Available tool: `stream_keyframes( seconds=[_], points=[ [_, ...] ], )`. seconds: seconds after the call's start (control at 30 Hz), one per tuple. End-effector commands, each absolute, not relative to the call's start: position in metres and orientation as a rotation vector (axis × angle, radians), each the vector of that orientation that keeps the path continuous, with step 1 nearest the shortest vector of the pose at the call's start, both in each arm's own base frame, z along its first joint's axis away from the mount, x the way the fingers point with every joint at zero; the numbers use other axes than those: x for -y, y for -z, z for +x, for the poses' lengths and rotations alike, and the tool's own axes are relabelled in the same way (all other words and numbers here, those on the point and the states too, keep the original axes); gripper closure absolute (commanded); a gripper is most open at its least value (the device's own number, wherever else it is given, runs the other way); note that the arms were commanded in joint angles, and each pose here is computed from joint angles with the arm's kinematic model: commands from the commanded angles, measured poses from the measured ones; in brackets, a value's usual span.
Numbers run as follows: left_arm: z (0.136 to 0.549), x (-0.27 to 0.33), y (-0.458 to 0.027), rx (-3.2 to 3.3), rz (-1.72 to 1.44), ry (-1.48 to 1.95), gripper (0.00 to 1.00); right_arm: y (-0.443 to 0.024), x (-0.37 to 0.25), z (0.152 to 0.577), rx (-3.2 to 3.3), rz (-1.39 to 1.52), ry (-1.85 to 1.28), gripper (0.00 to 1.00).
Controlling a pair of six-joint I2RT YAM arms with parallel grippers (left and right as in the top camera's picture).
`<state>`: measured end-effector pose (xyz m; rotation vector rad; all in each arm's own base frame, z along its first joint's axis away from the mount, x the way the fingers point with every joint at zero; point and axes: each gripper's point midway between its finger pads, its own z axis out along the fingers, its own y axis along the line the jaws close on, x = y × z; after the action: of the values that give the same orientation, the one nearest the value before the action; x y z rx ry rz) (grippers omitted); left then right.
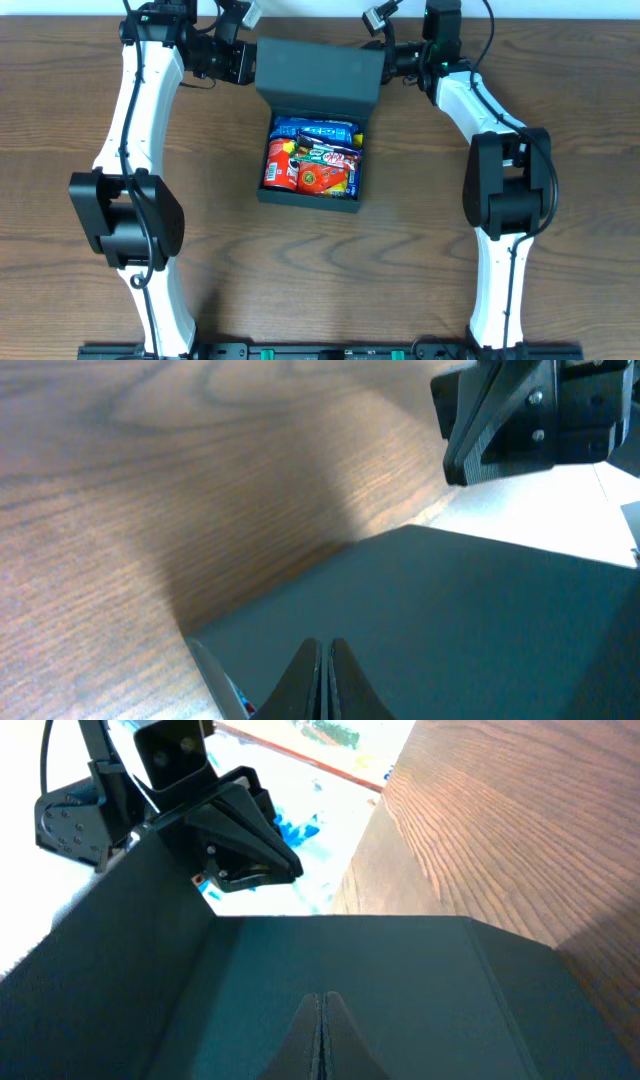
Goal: Pack container
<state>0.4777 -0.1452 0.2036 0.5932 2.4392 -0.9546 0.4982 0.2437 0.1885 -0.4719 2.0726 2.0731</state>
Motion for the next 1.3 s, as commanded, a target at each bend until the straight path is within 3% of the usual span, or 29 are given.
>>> stream_keyframes(
  seconds=[0.0, 0.33, 0.53, 0.67, 0.83, 1.0, 1.1, 1.27],
  points=[
    [0.474, 0.145, -0.222, -2.385, 0.666, 0.923, 0.95, -0.215, -0.252, 0.487, -2.038, -0.559, -2.088, 0.98],
    [0.472, 0.131, -0.212, -2.457, 0.665, 0.797, 0.94, -0.215, -0.254, 0.487, -2.048, -0.546, -2.09, 0.98],
    [0.476, 0.126, -0.209, -2.49, 0.599, 0.763, 0.94, -0.203, -0.255, 0.513, -2.099, -0.366, -1.955, 0.98],
    [0.48, 0.117, -0.204, -2.541, 0.517, 0.693, 0.94, -0.171, -0.248, 0.54, -2.233, -0.069, -1.777, 0.98],
    [0.473, 0.122, -0.212, -2.532, 0.526, 0.735, 0.94, -0.145, -0.241, 0.543, -2.328, 0.024, -1.65, 0.98],
    [0.468, 0.12, -0.229, -2.493, 0.556, 0.703, 0.94, -0.073, -0.188, 0.542, -2.615, 0.371, -1.145, 0.98],
    [0.467, 0.119, -0.232, -2.493, 0.561, 0.684, 0.94, -0.079, -0.166, 0.539, -2.639, 0.383, -0.955, 0.98],
    [0.456, 0.127, -0.235, -2.475, 0.636, 0.732, 0.94, -0.149, -0.138, 0.528, -2.567, 0.262, -0.712, 0.98]
  ],
)
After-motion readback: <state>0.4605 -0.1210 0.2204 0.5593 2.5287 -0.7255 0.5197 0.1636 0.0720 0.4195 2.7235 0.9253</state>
